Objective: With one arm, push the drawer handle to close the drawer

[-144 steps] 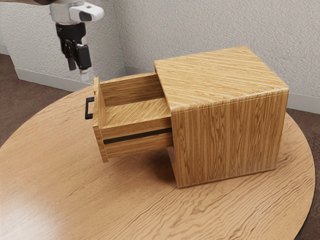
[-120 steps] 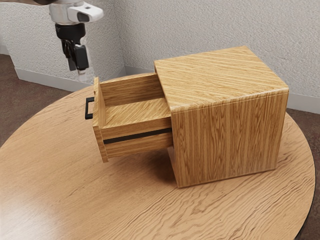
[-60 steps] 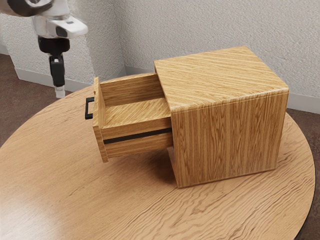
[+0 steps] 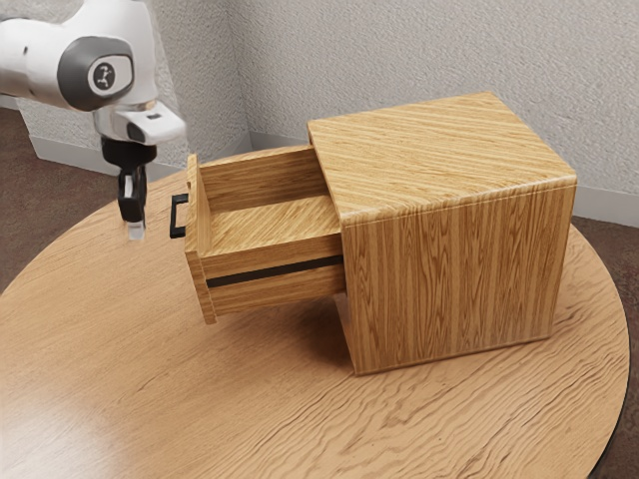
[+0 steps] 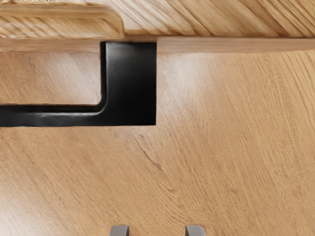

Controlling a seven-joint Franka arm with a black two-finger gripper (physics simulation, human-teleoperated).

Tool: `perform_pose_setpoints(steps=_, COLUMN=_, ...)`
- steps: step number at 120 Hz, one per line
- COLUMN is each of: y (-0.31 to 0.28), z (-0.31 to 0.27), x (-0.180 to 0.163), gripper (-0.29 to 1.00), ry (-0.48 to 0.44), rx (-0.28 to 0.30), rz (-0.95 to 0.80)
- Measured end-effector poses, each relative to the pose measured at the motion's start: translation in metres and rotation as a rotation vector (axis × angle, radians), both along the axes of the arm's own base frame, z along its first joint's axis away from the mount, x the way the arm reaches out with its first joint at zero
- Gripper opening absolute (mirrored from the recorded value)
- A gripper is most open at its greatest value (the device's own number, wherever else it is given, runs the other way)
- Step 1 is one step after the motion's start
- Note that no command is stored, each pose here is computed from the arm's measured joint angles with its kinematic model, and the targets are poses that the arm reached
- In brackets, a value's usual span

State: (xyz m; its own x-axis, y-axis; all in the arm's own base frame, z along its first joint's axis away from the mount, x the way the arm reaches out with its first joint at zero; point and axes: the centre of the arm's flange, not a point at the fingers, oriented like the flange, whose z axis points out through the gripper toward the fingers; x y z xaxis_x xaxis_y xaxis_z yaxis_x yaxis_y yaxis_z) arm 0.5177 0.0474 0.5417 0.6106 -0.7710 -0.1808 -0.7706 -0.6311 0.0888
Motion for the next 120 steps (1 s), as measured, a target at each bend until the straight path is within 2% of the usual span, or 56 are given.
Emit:
perform_pose_setpoints(steps=15, y=0.004, z=-0.005, x=0.012, gripper=-0.01, ry=-0.05, rx=0.011, rz=-0.038)
perform_pose_setpoints(steps=36, y=0.005, z=-0.022, x=0.03, gripper=-0.06, ry=-0.081, rx=0.008, rz=-0.086)
perform_pose_setpoints(steps=120, y=0.015, z=-0.031, x=0.053, gripper=-0.08, ry=-0.145, rx=-0.022, rz=-0.15)
